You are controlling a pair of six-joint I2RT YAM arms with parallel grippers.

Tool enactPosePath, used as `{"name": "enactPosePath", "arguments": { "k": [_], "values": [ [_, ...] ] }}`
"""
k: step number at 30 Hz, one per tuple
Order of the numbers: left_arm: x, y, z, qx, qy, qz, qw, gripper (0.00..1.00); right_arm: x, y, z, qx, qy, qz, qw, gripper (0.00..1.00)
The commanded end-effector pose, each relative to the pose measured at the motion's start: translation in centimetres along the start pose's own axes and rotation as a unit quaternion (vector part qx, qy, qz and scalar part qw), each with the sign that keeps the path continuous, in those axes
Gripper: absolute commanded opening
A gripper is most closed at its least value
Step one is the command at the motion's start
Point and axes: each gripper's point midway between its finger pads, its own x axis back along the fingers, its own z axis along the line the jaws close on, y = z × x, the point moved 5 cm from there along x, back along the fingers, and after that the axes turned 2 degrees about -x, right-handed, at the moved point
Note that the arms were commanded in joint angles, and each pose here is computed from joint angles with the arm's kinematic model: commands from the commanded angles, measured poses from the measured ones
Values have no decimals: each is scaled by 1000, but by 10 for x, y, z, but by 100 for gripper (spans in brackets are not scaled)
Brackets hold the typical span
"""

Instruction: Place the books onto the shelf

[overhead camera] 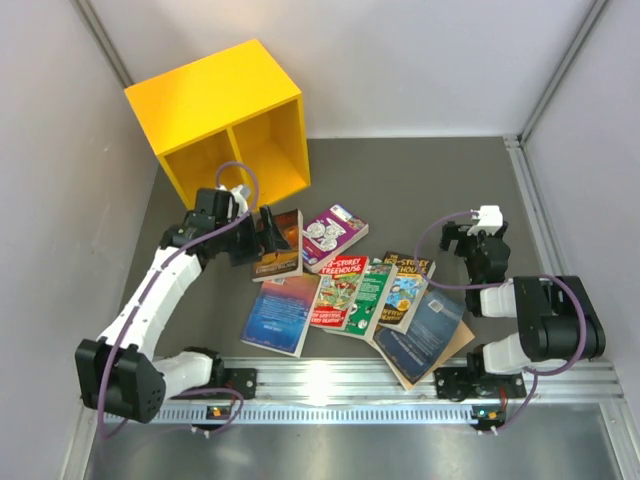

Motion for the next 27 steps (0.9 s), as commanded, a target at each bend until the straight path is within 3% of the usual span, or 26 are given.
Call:
{"name": "enactPosePath", "arguments": {
  "k": [1, 3, 6, 8, 10, 12, 14, 15, 17, 18, 22, 27],
  "values": [
    [19, 9, -17, 17, -3, -28, 999, 98, -8, 23, 1, 1, 6, -47, 999, 100],
    [24, 14, -22, 32, -7, -41, 999, 98, -8, 24, 1, 1, 6, -47, 999, 100],
    [42, 28, -33, 36, -24, -112, 993, 98, -8, 27, 0, 2, 0, -49, 999, 100],
    [47, 29, -35, 55, -39, -145, 987, 98, -15, 46, -5, 5, -40, 3, 999, 100],
    [38, 16, -26, 106, -43, -135, 984, 98, -16, 65, -29, -30, -163, 44, 985, 100],
    [26, 3, -26, 117, -91, -95, 984, 98, -20, 72, -35, -26, -190, 79, 978, 100],
    [19, -4, -22, 122, -91, -72, 986, 98, -16, 78, -33, -46, -181, 60, 980, 100],
    [16, -11, -11, 132, -58, -64, 988, 98, -15, 80, -30, -109, -183, 49, 976, 100],
    [10, -14, 0, 131, -37, -76, 988, 98, -8, 71, -43, -227, -235, 66, 943, 100],
    [9, -14, 3, 128, -36, -80, 988, 98, -5, 69, -45, -250, -247, 71, 934, 100],
    [0, -9, 20, 130, -10, -79, 988, 98, -1, 58, -19, -296, -149, 122, 936, 100],
    [-12, -2, 48, 139, 16, -79, 987, 98, 10, 46, -21, -269, -178, 207, 924, 100]
  ]
}}
